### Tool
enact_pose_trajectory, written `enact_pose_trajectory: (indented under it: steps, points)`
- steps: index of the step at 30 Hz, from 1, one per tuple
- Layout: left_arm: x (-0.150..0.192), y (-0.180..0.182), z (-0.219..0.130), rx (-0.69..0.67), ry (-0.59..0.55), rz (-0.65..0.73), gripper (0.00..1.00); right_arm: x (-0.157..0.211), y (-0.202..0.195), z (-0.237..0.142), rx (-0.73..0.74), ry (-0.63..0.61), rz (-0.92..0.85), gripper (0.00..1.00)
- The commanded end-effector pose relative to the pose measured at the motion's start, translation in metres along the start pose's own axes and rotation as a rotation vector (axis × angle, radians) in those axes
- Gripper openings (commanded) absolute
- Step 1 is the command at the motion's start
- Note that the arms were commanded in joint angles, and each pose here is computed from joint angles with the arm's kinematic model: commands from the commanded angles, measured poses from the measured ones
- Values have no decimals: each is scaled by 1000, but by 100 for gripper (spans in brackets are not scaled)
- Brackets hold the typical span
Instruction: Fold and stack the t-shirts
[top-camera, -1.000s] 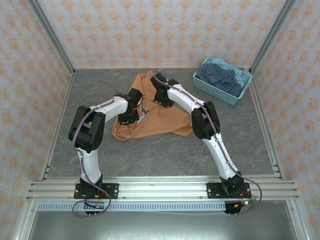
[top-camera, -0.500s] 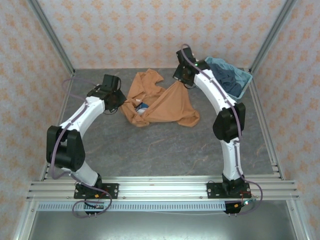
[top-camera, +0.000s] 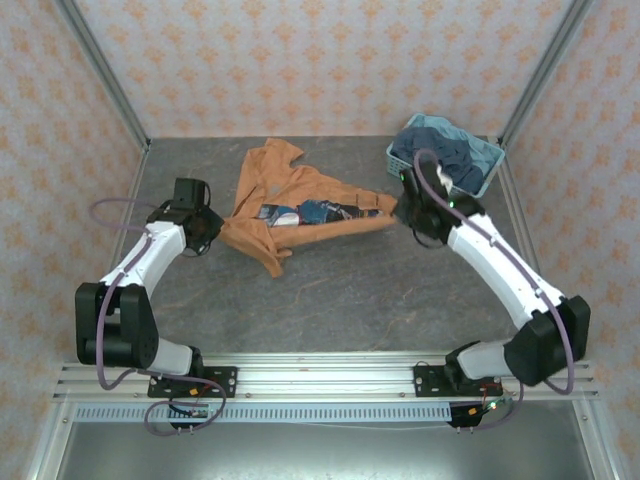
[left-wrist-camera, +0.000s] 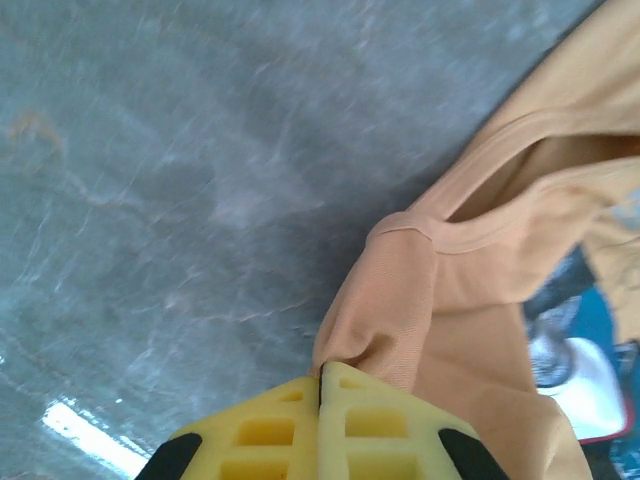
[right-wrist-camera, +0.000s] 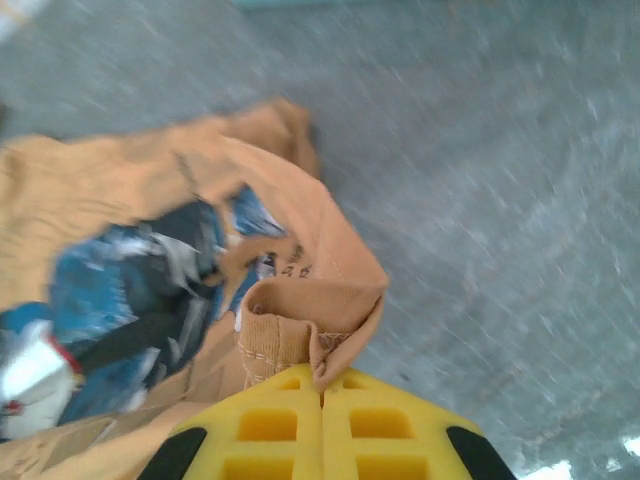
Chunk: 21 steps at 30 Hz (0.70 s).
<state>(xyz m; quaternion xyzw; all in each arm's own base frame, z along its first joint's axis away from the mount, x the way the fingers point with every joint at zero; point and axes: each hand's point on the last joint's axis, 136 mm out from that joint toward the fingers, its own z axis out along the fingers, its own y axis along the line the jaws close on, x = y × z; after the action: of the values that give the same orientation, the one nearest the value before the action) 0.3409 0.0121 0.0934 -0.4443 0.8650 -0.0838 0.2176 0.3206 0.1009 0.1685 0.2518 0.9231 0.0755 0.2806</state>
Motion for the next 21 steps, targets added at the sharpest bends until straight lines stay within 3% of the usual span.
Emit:
enact_pose_trajectory:
  steps: [1, 4, 6, 9, 12, 16, 19, 21]
  points:
    - [6, 16, 22, -57, 30, 21, 0, 40, -27, 46, 45, 74, 78, 0]
    - [2, 38, 23, -182, 9, 51, 6, 68, -51, 64, 142, 156, 130, 0]
    - [-5, 50, 12, -243, -34, 67, 15, 78, -63, 68, 192, 184, 154, 0]
    - [-12, 55, -7, -261, -84, 86, 24, 80, -73, 62, 238, 184, 148, 0]
    - [-7, 57, -21, -245, -89, 113, 25, 75, -80, 54, 272, 168, 117, 0]
    - [31, 32, -26, -96, -1, 156, 50, 79, -82, 48, 278, 193, 103, 0]
    - [64, 14, -24, -56, 74, 207, 64, 82, -91, 44, 313, 200, 112, 6]
    - [75, 10, -13, -67, 105, 212, 68, 85, -90, 45, 303, 207, 131, 23]
